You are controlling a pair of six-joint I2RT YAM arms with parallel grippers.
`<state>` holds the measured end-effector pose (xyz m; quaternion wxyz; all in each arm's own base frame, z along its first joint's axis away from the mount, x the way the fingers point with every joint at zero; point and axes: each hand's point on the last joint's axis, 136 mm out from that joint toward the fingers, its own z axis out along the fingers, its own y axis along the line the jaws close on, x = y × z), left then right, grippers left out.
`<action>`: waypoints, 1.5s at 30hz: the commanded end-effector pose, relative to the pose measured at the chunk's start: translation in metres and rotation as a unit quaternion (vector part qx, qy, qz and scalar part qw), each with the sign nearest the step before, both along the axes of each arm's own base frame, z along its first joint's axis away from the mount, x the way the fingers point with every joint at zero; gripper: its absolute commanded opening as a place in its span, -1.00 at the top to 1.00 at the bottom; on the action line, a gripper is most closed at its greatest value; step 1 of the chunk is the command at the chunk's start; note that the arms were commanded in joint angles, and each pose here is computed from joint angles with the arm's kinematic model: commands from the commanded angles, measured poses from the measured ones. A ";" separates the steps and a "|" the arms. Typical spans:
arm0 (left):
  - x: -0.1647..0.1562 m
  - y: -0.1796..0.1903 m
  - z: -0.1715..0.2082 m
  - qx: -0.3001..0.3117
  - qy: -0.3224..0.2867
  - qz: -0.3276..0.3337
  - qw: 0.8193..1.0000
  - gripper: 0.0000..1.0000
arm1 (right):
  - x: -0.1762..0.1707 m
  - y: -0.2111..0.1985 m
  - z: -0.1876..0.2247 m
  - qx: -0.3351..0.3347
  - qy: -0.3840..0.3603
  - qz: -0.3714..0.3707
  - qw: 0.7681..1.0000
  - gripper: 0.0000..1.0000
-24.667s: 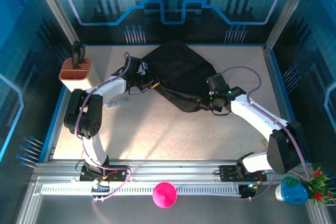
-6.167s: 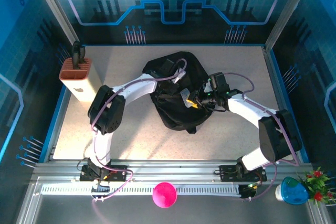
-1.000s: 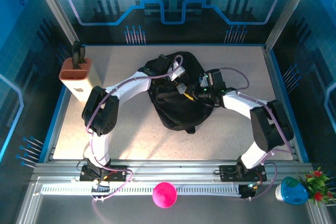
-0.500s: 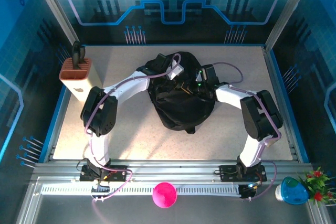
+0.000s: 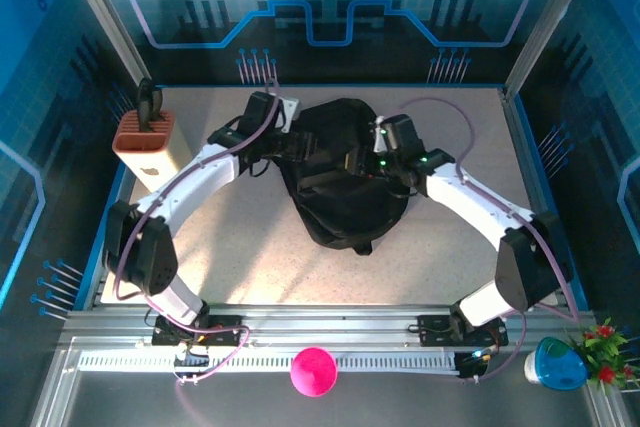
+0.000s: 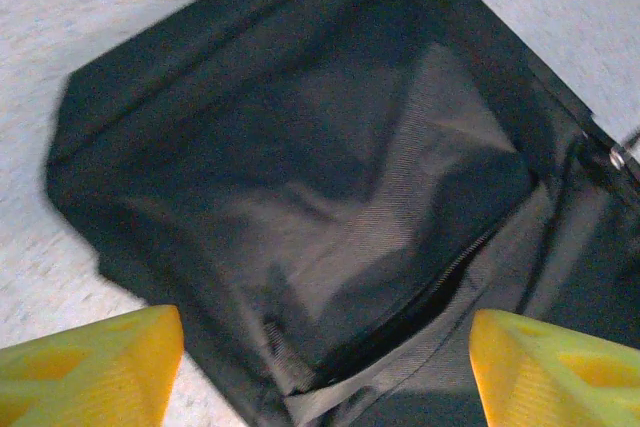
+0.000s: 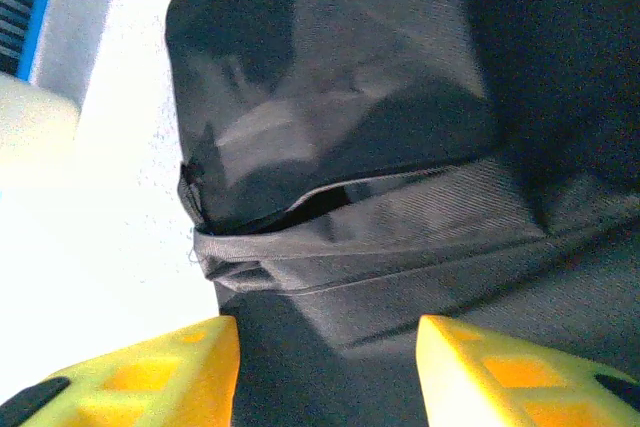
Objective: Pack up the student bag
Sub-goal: Zip the student bag at the center of the table.
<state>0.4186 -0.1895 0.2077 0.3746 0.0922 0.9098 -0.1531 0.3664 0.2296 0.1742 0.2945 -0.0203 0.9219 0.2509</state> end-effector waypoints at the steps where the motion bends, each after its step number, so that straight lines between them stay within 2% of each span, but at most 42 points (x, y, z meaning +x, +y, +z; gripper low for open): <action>1: -0.007 0.042 0.002 0.003 0.003 0.124 0.992 -0.60 | -0.006 0.024 -0.014 -0.097 -0.005 0.085 0.992 -0.05; 5: -0.027 0.086 0.000 0.017 0.003 0.213 0.977 -0.75 | 0.004 0.067 -0.025 -0.124 -0.001 0.144 0.982 -0.08; 8: -0.042 0.110 0.001 0.005 0.004 0.253 0.968 -0.82 | 0.013 0.092 -0.035 -0.142 0.000 0.168 0.976 -0.08; 13: -0.055 0.127 0.011 -0.001 -0.013 0.267 0.964 -0.94 | 0.022 0.120 -0.051 -0.172 0.005 0.189 0.967 -0.09; 19: -0.057 0.136 0.028 -0.001 -0.035 0.272 0.962 -0.97 | 0.028 0.131 -0.074 -0.214 0.020 0.187 0.959 -0.04; 26: -0.055 0.141 0.028 0.000 -0.037 0.277 0.960 -0.98 | 0.028 0.137 -0.092 -0.223 0.037 0.190 0.956 0.22; 32: -0.056 0.143 0.025 -0.001 -0.034 0.281 0.959 -0.98 | 0.029 0.143 -0.097 -0.224 0.040 0.191 0.955 0.63; 36: -0.056 0.142 0.023 -0.010 -0.028 0.282 0.959 -0.99 | 0.031 0.144 -0.084 -0.209 0.029 0.183 0.960 0.85; 41: -0.057 0.135 0.012 -0.034 -0.008 0.272 0.962 -0.99 | 0.031 0.139 -0.056 -0.158 0.010 0.170 0.973 0.95; 45: -0.057 0.117 -0.007 -0.091 0.034 0.247 0.964 -0.98 | 0.030 0.127 -0.042 -0.116 0.002 0.153 0.982 1.00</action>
